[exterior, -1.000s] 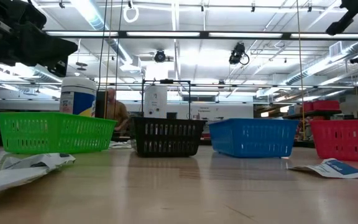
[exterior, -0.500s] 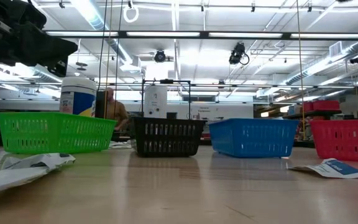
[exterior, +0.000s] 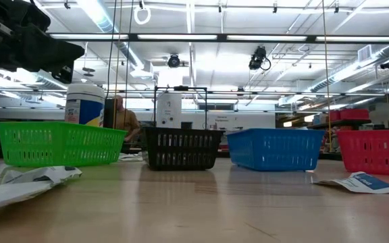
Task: Pick & Place First Aid Supplies
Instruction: Put the ointment pack into the red basket
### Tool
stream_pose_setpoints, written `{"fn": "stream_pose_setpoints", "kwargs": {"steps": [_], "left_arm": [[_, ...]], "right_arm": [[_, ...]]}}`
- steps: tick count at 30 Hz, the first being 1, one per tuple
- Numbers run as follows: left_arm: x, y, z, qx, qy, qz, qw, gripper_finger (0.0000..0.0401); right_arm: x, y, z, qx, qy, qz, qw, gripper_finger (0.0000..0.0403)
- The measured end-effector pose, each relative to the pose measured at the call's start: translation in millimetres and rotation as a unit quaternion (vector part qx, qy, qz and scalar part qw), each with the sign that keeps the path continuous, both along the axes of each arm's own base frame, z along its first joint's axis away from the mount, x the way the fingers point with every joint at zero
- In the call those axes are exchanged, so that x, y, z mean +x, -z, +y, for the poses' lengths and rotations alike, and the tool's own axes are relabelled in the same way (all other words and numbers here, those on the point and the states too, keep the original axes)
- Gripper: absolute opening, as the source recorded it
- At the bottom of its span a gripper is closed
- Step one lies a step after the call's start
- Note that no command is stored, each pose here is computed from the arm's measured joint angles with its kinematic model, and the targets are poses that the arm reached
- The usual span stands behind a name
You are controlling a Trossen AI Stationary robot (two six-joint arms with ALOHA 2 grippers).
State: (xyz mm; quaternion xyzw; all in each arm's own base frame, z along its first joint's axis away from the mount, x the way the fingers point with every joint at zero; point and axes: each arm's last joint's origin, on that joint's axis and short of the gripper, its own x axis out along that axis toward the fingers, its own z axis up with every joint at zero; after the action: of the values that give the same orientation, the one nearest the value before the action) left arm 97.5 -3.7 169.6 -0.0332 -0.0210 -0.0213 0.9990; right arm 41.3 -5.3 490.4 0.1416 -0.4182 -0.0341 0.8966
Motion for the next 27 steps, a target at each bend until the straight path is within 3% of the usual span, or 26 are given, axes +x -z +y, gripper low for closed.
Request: {"fn": "stream_pose_setpoints", "kwargs": {"steps": [8,16,21,27], "left_arm": [[0.0,0.1,0.0,0.0,0.0,0.0,1.0,0.0032],[0.0,0.0,0.0,0.0,0.0,0.0,1.0,0.0032],[0.0,0.1,0.0,0.0,0.0,0.0,1.0,0.0032],[0.0,0.1,0.0,0.0,0.0,0.0,1.0,0.0032]], "right_arm": [[20.8,-52.6,2.5,-0.036,-0.027,0.057,0.997,0.0004],[38.9,-86.8,4.6,-0.066,-0.051,0.09,0.992,0.0004],[49.7,-94.1,4.4,-0.079,-0.039,0.155,0.984,0.0004],[66.3,-83.8,1.1,-0.055,0.008,0.243,0.968,0.0004]]}}
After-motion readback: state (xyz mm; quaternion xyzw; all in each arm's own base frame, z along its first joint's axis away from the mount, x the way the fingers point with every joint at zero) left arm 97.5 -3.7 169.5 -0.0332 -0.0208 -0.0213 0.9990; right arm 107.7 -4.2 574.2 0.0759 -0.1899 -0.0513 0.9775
